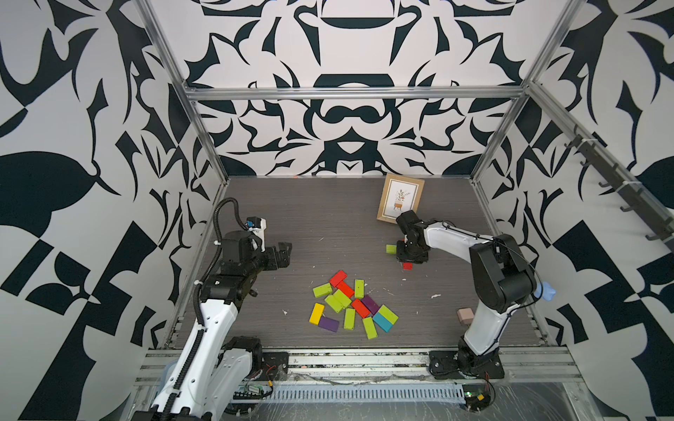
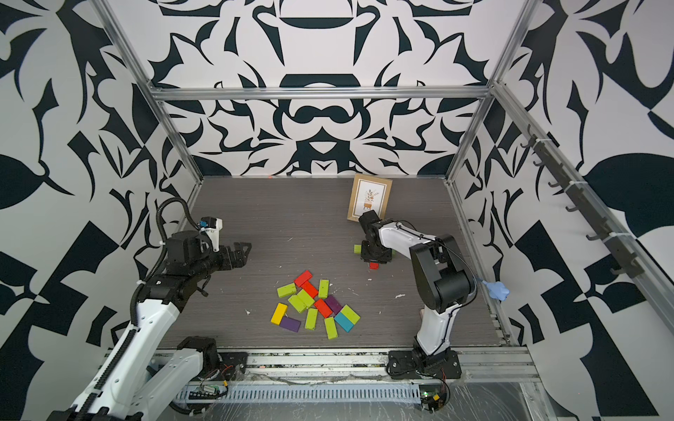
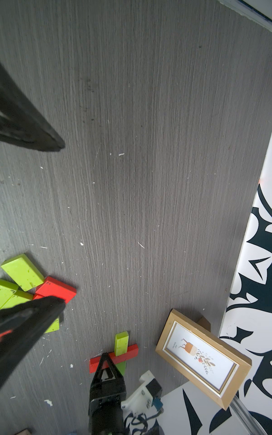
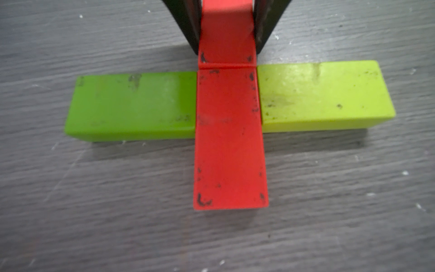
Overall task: Assemble the letter t with building blocks
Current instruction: Assemble the building block at the center of the board.
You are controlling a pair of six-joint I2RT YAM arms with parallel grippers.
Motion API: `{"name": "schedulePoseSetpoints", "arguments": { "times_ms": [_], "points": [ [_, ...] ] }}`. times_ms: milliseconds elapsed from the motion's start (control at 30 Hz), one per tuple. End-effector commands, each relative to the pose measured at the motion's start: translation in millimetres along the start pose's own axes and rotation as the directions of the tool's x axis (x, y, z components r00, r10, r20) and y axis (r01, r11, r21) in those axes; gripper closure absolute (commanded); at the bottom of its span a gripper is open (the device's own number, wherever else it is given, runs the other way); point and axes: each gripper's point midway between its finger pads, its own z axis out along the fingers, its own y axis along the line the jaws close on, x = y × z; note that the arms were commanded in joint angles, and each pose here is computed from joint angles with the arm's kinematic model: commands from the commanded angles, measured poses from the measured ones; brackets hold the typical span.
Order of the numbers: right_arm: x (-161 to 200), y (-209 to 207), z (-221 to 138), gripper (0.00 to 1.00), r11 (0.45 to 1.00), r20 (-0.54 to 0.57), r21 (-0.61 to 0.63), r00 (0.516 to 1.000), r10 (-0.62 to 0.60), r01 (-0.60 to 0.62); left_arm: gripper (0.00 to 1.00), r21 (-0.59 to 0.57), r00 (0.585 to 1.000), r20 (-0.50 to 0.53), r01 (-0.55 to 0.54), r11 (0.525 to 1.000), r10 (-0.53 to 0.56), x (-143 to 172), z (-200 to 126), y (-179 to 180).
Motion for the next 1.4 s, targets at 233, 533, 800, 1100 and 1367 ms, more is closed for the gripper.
{"name": "schedulePoseSetpoints", "arguments": {
  "times_ms": [233,533,800,1100,1367],
  "points": [
    [5,-4,6,0.55,1.000,-0.021,0.014,1.000,0.000,0.000,0.00,0.003,1.000,0.004,-0.003,1.000,0.003,-6,-4,-3],
    [1,-1,-13,0.41,1.000,0.010,-0.018,1.000,-0.011,0.011,0.00,0.006,1.000,0.004,-0.003,1.000,0.003,-6,-4,-4],
    [-2,-2,-52,0.33,0.995,0.080,-0.051,0.993,-0.086,0.090,0.00,0.008,1.000,0.004,0.001,1.000,-0.001,-5,-5,-4],
    [26,18,-101,0.30,0.956,0.179,-0.220,0.971,-0.157,0.195,0.00,0.000,1.000,0.011,-0.001,1.000,0.001,-7,-6,-3],
    [90,39,-93,0.31,0.926,0.152,-0.251,0.956,-0.251,0.283,0.00,-0.013,1.000,0.004,-0.004,1.000,0.004,-8,-4,0]
  ]
}}
